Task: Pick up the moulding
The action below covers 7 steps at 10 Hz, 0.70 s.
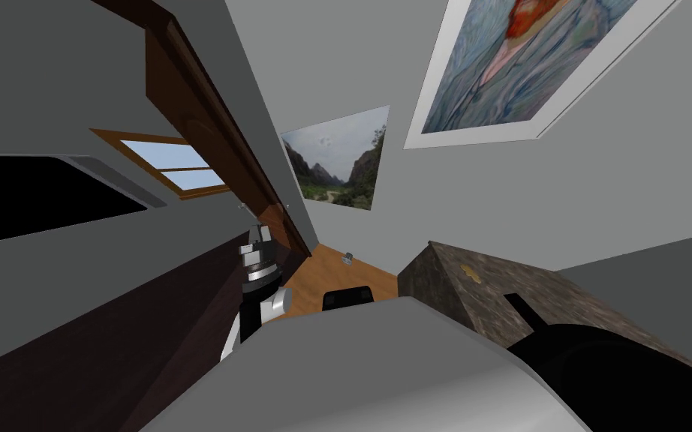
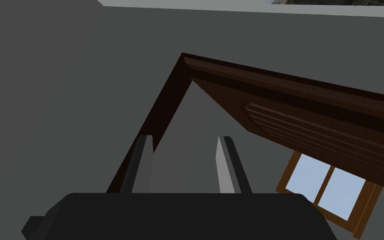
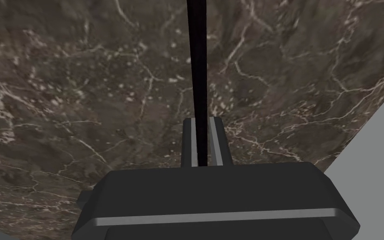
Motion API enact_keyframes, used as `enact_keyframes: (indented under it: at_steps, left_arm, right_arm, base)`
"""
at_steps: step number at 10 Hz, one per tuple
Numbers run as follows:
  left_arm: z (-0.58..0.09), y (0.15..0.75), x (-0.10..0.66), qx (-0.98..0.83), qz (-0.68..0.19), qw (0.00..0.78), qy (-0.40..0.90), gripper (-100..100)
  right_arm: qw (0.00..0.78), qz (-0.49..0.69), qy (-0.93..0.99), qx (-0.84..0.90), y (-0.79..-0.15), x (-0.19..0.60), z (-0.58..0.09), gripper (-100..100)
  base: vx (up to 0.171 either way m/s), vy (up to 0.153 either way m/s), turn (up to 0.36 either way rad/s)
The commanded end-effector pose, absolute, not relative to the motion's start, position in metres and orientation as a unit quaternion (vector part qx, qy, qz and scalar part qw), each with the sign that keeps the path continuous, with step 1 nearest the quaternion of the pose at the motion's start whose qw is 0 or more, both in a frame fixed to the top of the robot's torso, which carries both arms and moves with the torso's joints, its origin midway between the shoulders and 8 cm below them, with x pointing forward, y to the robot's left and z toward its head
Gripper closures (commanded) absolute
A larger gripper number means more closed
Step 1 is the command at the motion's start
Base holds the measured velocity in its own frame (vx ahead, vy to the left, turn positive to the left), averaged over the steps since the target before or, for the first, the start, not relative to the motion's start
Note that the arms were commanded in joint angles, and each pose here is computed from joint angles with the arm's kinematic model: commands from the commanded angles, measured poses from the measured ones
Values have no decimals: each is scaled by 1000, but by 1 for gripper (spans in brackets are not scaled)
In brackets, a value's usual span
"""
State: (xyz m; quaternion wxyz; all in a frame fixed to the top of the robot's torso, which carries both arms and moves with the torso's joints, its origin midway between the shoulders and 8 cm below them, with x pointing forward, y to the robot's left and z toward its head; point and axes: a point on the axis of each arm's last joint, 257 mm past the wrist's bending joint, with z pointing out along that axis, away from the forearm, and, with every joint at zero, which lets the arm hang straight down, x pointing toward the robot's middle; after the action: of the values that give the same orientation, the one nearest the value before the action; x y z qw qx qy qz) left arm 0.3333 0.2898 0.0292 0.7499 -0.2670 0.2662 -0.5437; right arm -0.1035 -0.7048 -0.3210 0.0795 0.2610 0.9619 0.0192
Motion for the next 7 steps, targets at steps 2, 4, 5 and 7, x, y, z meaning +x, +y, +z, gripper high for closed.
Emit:
enact_keyframes:
  at_steps: [2, 4, 5, 7]
  left_arm:
    - [29, 290, 333, -267, -543, 750, 266, 0]
    - [29, 290, 333, -267, -544, 750, 266, 0]
    - [29, 290, 333, -267, -544, 750, 266, 0]
    - [29, 290, 333, -267, -543, 750, 266, 0]
  right_arm:
    - [98, 43, 963, 246, -696, -74, -326, 100]
    - [96, 41, 967, 232, -698, -71, -325, 100]
    - [84, 41, 970, 225, -696, -77, -326, 100]
    - [120, 61, 967, 218, -693, -38, -326, 100]
  base:
    - [75, -24, -314]
    - [23, 1, 47]
    - [-2, 0, 24]
    - [68, -21, -296]
